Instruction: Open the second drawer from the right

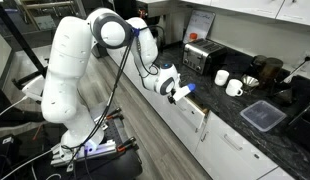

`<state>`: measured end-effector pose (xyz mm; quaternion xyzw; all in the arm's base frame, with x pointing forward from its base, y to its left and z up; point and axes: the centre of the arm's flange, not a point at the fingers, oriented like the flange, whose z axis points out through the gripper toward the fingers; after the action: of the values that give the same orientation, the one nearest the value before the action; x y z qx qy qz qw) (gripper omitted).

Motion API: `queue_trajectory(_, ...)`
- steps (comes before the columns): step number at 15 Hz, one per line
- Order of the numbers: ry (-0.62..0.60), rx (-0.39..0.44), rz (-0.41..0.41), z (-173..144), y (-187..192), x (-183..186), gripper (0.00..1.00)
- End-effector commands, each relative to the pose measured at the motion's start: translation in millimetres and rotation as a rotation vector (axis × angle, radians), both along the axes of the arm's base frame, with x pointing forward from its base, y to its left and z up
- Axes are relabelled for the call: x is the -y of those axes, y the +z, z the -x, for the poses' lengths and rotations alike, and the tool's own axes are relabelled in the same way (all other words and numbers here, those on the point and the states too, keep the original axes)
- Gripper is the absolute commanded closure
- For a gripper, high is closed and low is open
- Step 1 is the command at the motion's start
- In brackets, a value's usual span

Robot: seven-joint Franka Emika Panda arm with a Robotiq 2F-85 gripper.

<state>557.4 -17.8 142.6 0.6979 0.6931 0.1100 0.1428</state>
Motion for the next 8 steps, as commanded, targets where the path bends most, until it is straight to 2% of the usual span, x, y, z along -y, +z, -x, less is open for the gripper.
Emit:
queue_trajectory(1,-0.046,-0.028,0.002,43.8,10.4,0.8,0.00)
queue_trajectory(8,-0.101,-0.071,0.006,87.2,21.1,-4.6,0.00)
